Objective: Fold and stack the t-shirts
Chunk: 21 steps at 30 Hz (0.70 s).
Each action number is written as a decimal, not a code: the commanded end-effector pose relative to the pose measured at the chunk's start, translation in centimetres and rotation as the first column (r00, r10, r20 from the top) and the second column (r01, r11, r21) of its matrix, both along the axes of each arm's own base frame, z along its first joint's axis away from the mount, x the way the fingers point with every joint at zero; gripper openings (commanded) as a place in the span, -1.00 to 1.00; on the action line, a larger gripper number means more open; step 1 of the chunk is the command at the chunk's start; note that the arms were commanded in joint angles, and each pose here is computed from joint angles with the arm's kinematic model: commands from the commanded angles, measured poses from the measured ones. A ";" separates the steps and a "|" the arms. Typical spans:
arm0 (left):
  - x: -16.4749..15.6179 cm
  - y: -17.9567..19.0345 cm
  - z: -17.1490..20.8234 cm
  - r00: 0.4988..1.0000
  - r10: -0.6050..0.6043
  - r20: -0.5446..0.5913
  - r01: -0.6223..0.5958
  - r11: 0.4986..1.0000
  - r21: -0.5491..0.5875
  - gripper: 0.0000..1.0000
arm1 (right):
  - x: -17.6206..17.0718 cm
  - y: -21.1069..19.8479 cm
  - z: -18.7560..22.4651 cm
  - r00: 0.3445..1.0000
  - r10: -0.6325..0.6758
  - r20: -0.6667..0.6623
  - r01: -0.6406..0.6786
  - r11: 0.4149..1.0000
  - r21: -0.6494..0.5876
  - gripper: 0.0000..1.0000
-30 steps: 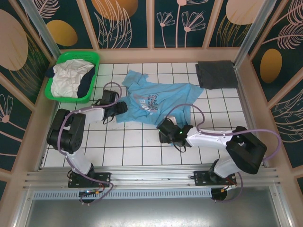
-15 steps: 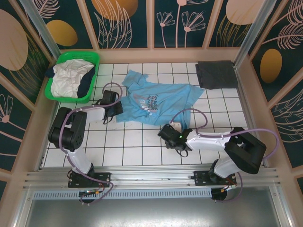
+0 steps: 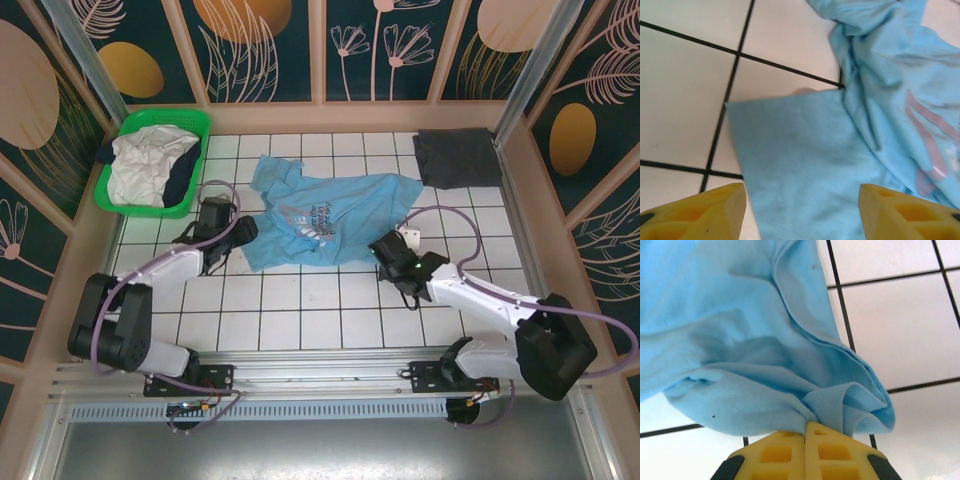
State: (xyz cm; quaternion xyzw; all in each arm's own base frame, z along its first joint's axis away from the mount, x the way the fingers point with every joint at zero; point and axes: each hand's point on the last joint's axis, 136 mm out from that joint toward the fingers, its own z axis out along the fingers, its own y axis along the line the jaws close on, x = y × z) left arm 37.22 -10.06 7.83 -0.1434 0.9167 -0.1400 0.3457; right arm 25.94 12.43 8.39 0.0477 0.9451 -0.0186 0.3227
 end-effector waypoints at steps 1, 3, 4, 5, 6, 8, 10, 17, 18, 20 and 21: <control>0.9 1.6 -3.2 0.994 0.029 -0.109 -0.013 0.989 0.145 0.17 | 0.8 -0.5 1.2 0.999 0.009 0.050 -0.008 1.000 -0.021 -1.00; 1.7 1.9 -4.7 0.990 0.043 -0.135 -0.018 0.983 0.181 0.13 | 0.6 -0.9 1.1 0.999 0.001 0.052 -0.001 1.000 -0.015 -1.00; 2.1 2.1 -5.3 0.987 0.059 -0.150 -0.028 0.980 0.197 0.11 | 0.5 -0.9 1.1 0.999 0.001 0.052 -0.001 1.000 -0.005 -1.00; 2.5 2.3 -6.0 0.984 0.067 -0.162 -0.033 0.978 0.207 0.11 | 0.5 -0.9 1.1 0.999 0.003 0.053 -0.004 1.000 0.004 -1.00; 3.0 2.2 -6.2 0.984 0.066 -0.164 -0.030 0.976 0.214 0.10 | 0.4 -0.9 1.0 0.999 0.011 0.051 -0.011 1.000 0.011 -1.00; 3.9 2.1 -6.6 0.983 0.069 -0.167 -0.030 0.974 0.222 0.09 | 0.3 -1.0 0.9 0.999 0.011 0.053 -0.013 1.000 0.019 -1.00; 4.4 1.6 -7.0 0.982 0.049 -0.183 -0.010 0.978 0.209 -0.06 | 0.3 -1.3 1.0 0.998 0.008 0.056 -0.010 1.000 0.023 -1.00; 4.2 -0.6 -5.1 0.986 -0.061 -0.158 0.078 0.992 0.102 -1.00 | 2.5 -2.1 5.2 0.986 -0.008 0.166 -0.005 0.997 0.078 -1.00; 4.4 -1.1 -3.4 0.989 -0.081 -0.121 0.090 0.993 0.072 -1.00 | 2.9 -2.1 6.4 0.981 -0.003 0.194 -0.014 0.996 0.086 -1.00; 4.7 -1.7 1.0 0.994 -0.108 -0.024 0.109 0.994 0.022 -1.00 | 3.7 -1.8 9.3 0.965 0.007 0.261 -0.035 0.994 0.101 -1.00; 4.6 -1.6 3.3 0.994 -0.105 0.025 0.105 0.994 0.009 -1.00 | 4.0 -1.7 11.0 0.955 0.014 0.297 -0.047 0.993 0.105 -1.00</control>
